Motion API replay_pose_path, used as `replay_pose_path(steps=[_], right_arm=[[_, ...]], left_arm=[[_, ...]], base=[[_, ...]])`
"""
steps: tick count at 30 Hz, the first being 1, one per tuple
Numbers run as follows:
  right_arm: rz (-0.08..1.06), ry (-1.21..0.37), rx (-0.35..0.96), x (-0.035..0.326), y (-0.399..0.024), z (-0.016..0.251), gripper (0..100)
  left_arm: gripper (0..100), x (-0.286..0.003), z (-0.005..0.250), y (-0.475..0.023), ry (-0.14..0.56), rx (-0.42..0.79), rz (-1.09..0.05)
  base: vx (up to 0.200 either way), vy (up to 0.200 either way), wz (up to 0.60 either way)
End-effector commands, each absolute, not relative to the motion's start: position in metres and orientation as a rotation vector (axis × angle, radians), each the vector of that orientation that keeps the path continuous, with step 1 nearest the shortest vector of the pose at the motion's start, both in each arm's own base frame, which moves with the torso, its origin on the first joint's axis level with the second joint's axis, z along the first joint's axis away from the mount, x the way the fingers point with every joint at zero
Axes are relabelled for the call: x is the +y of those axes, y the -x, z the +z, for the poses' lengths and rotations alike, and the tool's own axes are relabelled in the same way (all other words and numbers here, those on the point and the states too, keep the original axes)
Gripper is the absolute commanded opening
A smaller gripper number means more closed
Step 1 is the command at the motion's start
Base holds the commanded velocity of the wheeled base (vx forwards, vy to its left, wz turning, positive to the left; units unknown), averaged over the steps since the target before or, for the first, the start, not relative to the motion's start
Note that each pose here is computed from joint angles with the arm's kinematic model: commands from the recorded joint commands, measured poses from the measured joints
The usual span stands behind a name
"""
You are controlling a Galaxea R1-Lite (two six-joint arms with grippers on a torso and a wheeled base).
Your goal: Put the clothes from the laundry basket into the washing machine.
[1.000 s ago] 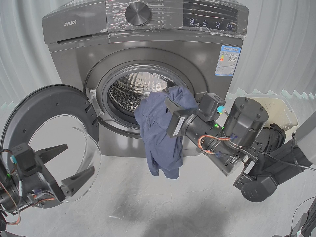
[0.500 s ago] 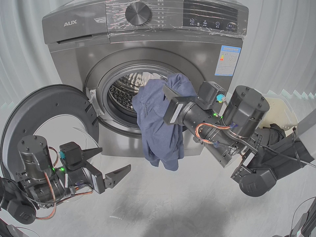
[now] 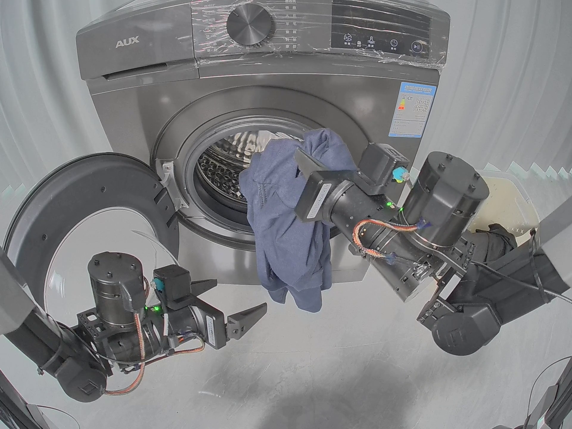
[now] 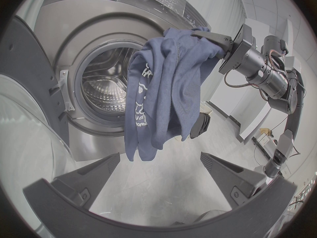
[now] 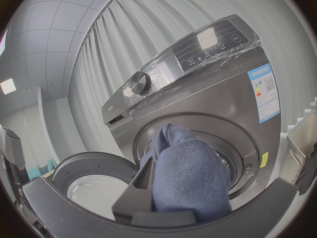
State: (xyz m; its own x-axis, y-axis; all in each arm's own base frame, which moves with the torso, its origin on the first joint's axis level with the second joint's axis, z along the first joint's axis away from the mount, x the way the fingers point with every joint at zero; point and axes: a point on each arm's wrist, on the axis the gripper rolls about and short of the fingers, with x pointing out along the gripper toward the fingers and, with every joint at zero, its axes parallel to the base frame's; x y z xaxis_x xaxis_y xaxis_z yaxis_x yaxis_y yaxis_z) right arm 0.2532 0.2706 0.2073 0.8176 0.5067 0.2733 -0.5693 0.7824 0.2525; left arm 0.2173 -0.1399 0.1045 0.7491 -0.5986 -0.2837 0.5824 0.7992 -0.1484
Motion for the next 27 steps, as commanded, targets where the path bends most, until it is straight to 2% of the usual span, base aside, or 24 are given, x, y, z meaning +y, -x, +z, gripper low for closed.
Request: replay_pose_path(steps=[1,14,27], right_arm=[[0.588,-0.335,-0.197,0.271,-0.252,0.208,0],[0.59,-0.341,-0.198,0.276,-0.247,0.208,0],[0.599,-0.342,-0.194,0.278,-0.244,0.206,0]], left_arm=[[100,-0.151,0.082,-0.229,0.055,0.372,-0.65],[100,-0.169,0.053,-0.265,0.079,0.328,-0.629],[100,-0.176,0.061,-0.289,0.121,0.197,-0.613]], base=[[0.0,0.0,0.0],[0.0,0.0,0.0],[0.0,0.0,0.0]])
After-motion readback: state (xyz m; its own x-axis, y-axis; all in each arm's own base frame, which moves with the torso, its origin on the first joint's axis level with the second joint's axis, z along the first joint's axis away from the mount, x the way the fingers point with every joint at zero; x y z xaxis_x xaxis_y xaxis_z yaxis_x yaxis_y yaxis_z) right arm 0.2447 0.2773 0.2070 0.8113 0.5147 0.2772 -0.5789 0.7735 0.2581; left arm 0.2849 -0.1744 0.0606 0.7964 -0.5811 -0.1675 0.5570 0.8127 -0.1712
